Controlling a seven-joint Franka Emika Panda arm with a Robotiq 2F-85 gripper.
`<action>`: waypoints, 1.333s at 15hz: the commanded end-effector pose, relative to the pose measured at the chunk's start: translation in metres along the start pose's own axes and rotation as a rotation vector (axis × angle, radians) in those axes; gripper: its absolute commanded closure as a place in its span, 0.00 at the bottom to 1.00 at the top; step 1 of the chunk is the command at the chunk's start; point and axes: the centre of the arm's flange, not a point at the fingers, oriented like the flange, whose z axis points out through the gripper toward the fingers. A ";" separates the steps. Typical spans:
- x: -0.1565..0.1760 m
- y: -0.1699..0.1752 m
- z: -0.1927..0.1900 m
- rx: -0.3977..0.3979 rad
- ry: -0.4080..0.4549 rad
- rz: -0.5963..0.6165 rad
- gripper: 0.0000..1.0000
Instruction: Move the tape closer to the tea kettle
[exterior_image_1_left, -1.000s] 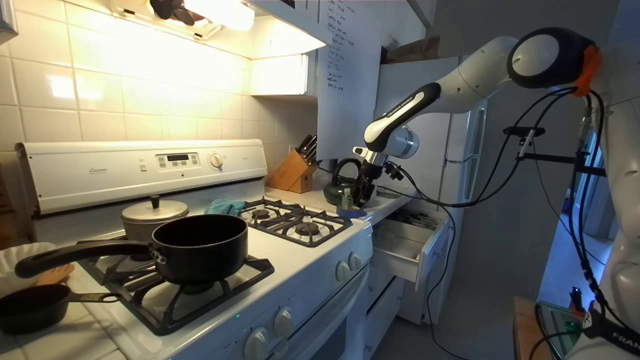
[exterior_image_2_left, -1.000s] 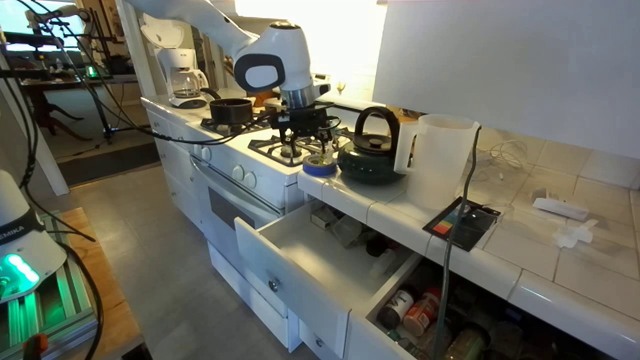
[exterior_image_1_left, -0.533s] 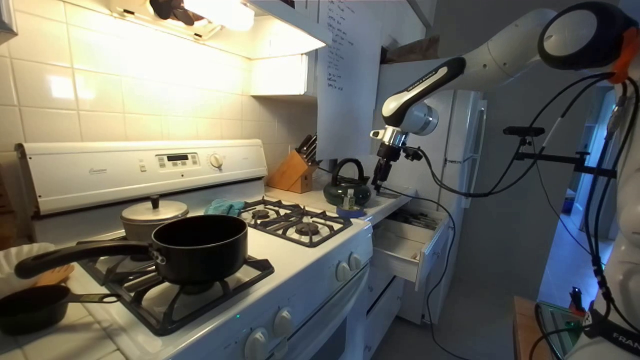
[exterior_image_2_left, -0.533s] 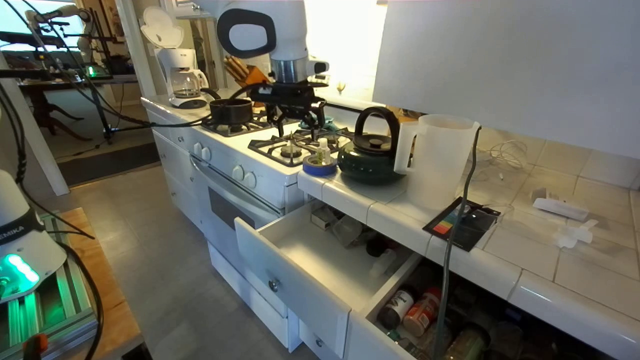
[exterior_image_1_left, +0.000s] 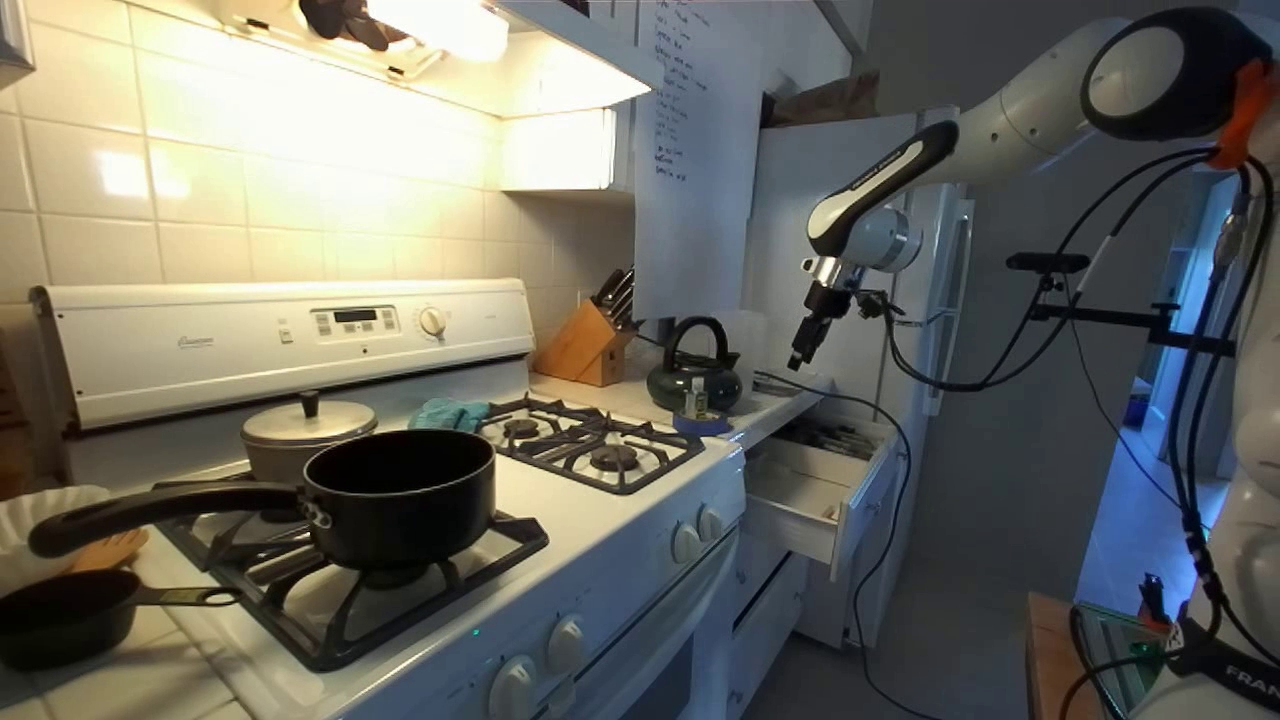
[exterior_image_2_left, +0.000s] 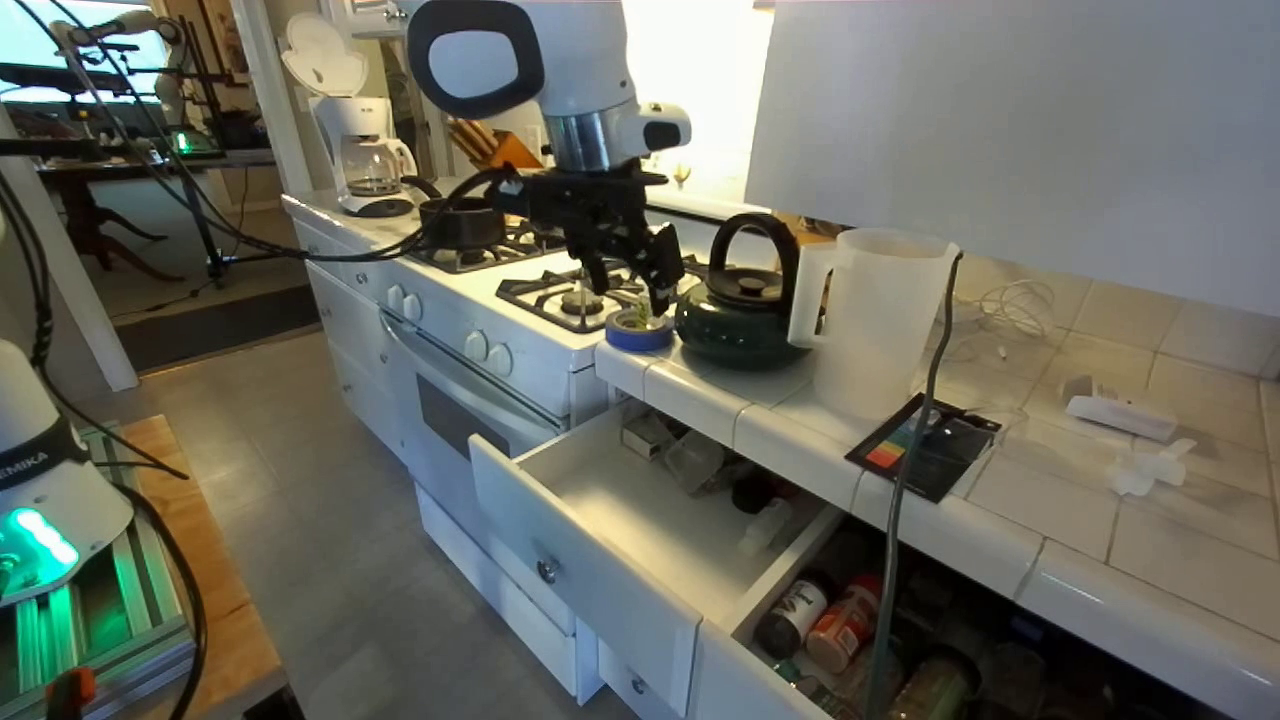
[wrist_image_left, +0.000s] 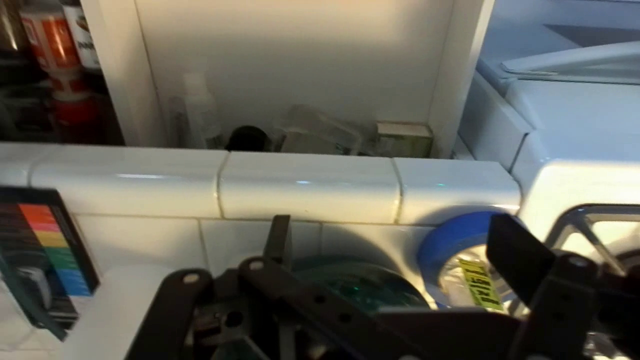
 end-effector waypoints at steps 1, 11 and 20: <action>-0.008 0.009 0.002 -0.015 0.001 0.052 0.00; -0.018 0.018 0.010 -0.032 -0.002 0.126 0.00; -0.024 0.024 0.010 -0.034 -0.004 0.142 0.00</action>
